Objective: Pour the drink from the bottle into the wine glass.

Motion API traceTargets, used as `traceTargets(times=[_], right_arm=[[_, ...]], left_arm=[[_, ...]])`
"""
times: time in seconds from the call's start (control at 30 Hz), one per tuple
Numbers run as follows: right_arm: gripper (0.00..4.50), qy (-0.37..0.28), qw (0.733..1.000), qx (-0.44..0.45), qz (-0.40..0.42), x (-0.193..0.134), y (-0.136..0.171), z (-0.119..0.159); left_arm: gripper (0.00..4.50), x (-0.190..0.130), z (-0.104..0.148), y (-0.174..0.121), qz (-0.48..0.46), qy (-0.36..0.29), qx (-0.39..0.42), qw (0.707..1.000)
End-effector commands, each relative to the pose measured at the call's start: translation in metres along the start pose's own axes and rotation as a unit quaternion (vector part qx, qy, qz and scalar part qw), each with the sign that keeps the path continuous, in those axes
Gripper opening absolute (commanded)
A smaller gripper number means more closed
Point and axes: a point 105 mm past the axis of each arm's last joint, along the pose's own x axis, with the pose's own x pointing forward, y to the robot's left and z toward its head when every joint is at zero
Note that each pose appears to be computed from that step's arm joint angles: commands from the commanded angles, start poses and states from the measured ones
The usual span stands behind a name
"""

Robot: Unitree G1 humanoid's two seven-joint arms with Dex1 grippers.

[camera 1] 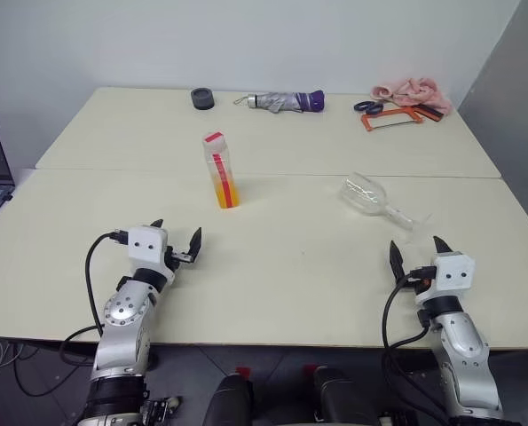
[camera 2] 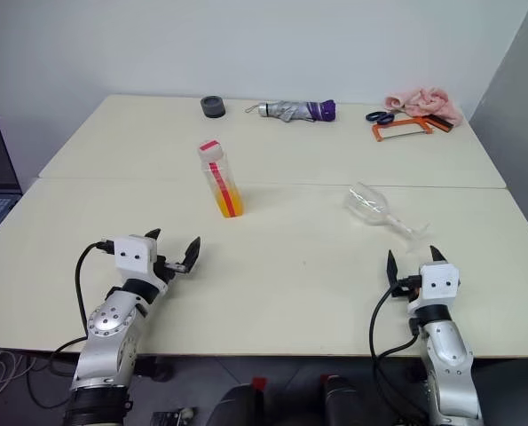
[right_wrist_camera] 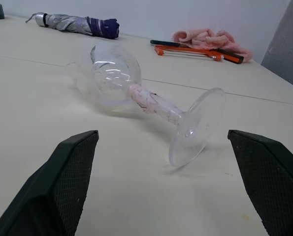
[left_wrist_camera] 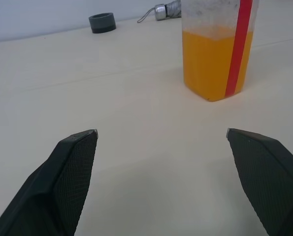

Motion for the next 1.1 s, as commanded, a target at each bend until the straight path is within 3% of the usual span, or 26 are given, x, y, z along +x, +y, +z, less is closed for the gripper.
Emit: traceTargets(times=[0.03, 0.93, 1.1], right_arm=[[4.5, -0.022, 1.0, -0.002, -0.011, 0.001, -0.006, 0.01], [4.5, -0.023, 1.0, -0.001, -0.004, -0.002, -0.003, 0.01], [4.5, -0.039, 0.993, 0.016, 0.111, -0.01, 0.021, 0.027]], left_arm=[[4.49, 0.003, 0.021, -0.004, -0.01, -0.041, 0.009, 0.999], [4.49, 0.006, 0.028, -0.006, 0.006, -0.059, -0.001, 0.998], [4.49, 0.015, 0.031, -0.007, 0.04, -0.055, 0.013, 0.998]])
